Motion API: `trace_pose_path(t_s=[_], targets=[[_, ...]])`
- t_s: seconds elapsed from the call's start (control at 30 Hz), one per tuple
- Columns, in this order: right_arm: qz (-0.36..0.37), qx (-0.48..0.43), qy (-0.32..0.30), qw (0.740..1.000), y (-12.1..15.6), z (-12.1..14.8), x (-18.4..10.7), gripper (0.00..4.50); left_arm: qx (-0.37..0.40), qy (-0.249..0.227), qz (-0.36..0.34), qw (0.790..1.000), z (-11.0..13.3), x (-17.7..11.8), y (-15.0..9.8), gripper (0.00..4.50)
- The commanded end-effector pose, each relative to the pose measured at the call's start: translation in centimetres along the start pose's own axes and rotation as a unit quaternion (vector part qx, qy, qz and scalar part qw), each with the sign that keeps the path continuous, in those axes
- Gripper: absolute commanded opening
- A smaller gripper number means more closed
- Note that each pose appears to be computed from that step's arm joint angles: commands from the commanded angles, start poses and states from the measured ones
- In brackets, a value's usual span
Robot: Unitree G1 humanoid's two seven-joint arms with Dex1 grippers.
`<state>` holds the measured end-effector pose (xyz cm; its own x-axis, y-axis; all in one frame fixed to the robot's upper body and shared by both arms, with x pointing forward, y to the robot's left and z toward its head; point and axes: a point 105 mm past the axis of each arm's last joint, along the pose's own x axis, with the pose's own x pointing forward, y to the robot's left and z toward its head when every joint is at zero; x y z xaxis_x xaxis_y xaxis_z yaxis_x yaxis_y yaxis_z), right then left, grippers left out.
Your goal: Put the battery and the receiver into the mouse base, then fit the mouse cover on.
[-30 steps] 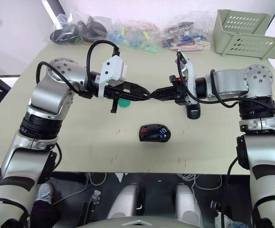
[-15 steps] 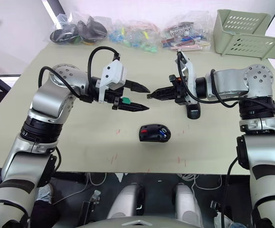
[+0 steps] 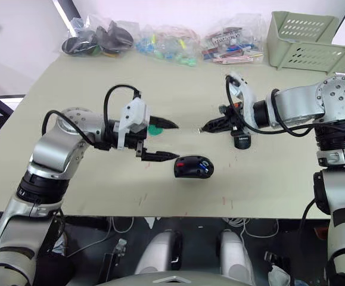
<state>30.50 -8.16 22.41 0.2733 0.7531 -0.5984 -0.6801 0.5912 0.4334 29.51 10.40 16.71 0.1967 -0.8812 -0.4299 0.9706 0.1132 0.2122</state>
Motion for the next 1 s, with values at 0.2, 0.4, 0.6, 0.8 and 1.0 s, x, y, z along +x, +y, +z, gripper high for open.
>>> trace_pose_path(t_s=[0.2, 0.4, 0.6, 0.8, 1.0], targets=[[-0.061, -0.202, 0.032, 0.977, 3.4, 2.8, -0.4, 0.00, 0.005, -0.014, 0.008, 1.000, 0.6, 0.7, -0.7, 4.47], [-0.034, -0.229, 0.072, 0.970, 5.3, 4.0, -0.2, 0.00, -0.006, -0.008, -0.004, 1.000, -0.7, 1.3, -1.0, 4.47], [-0.047, -0.247, 0.128, 0.959, 5.1, 3.3, 0.5, 0.00, -0.003, -0.008, -0.045, 0.999, -1.1, 2.5, -1.4, 4.47], [-0.068, -0.226, 0.158, 0.959, 3.6, 2.6, 0.8, 0.00, 0.013, 0.014, -0.062, 0.998, -2.2, 3.3, -1.3, 4.47], [-0.076, -0.199, 0.184, 0.959, 1.8, 1.0, 0.7, 0.00, 0.037, 0.022, -0.070, 0.997, -2.6, 4.8, -0.4, 4.47]])
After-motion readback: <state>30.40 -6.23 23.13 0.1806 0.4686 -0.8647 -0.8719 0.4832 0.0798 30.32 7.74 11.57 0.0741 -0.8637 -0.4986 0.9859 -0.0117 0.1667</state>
